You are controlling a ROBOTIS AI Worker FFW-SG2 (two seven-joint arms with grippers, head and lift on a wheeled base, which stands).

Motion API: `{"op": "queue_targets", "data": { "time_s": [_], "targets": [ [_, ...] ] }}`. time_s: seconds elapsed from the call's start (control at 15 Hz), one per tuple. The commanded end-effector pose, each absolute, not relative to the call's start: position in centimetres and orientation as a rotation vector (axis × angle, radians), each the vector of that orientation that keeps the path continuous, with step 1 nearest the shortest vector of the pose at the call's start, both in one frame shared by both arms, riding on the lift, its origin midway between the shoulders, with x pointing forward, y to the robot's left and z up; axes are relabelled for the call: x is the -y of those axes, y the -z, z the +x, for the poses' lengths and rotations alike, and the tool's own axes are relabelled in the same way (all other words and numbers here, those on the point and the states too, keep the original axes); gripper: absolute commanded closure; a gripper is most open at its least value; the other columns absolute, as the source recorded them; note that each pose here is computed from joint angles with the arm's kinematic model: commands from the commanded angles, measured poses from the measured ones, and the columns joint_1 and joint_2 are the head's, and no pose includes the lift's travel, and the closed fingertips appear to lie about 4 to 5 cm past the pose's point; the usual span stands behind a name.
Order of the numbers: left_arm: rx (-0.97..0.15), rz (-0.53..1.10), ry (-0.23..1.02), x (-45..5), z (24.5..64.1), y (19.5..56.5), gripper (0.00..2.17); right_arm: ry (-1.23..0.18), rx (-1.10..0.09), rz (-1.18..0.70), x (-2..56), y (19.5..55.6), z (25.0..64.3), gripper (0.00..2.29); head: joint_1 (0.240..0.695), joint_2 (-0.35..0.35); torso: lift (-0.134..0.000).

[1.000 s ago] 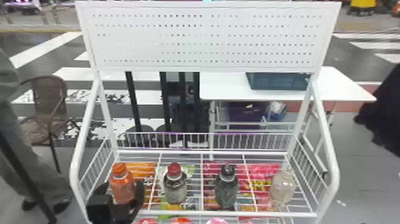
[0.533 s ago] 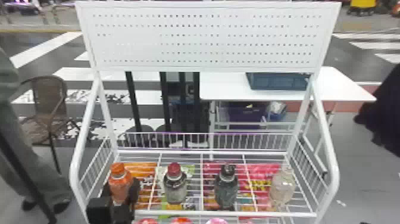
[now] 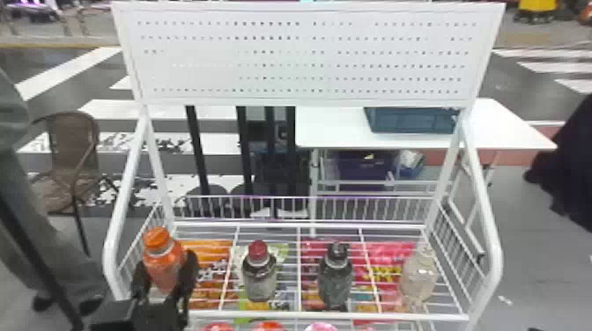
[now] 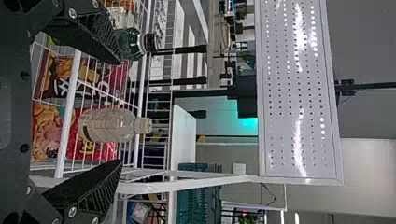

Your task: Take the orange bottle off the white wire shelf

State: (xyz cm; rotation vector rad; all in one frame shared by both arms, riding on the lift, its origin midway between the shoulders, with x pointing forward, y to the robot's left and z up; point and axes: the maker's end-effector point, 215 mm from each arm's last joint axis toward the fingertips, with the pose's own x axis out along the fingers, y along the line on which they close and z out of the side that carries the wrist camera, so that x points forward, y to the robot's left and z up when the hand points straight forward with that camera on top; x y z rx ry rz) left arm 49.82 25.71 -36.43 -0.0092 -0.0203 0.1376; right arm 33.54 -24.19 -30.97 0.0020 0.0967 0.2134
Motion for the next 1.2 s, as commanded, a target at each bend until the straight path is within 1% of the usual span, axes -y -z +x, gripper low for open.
{"op": "queue_targets", "data": {
  "time_s": [0.0, 0.07, 0.13, 0.33, 0.4, 0.67, 0.87, 1.13],
  "targets": [
    [0.035, -0.007, -0.133, -25.7, 47.2, 33.3, 0.70, -0.214, -0.097, 0.003, 24.2, 31.1, 33.7, 0.14, 0.499, 0.000, 0.000],
    [0.029, 0.001, -0.127, -25.7, 45.9, 32.3, 0.70, -0.215, -0.097, 0.005, 24.1, 31.1, 33.6, 0.14, 0.499, 0.000, 0.000],
    [0.045, 0.007, -0.127, -26.1, 44.7, 30.7, 0.70, -0.216, -0.095, 0.006, 24.0, 31.0, 33.7, 0.14, 0.499, 0.000, 0.000],
    [0.042, 0.021, -0.126, -26.3, 41.5, 28.9, 0.70, -0.216, -0.093, 0.010, 23.9, 31.0, 33.8, 0.14, 0.499, 0.000, 0.000],
    [0.018, 0.026, -0.120, -26.2, 40.6, 29.1, 0.70, -0.220, -0.092, 0.012, 23.7, 31.0, 33.8, 0.14, 0.499, 0.000, 0.000],
    [0.001, 0.044, -0.070, -24.6, 37.2, 28.2, 0.70, -0.221, -0.089, 0.018, 23.5, 30.7, 33.6, 0.14, 0.499, 0.000, 0.000],
    [-0.010, 0.046, -0.055, -24.0, 36.3, 28.7, 0.70, -0.222, -0.091, 0.018, 23.4, 30.7, 33.5, 0.14, 0.499, 0.000, 0.000],
    [-0.010, 0.045, -0.052, -23.7, 36.2, 28.7, 0.70, -0.227, -0.088, 0.020, 23.2, 30.5, 33.4, 0.14, 0.499, 0.000, 0.000]
  ]
}}
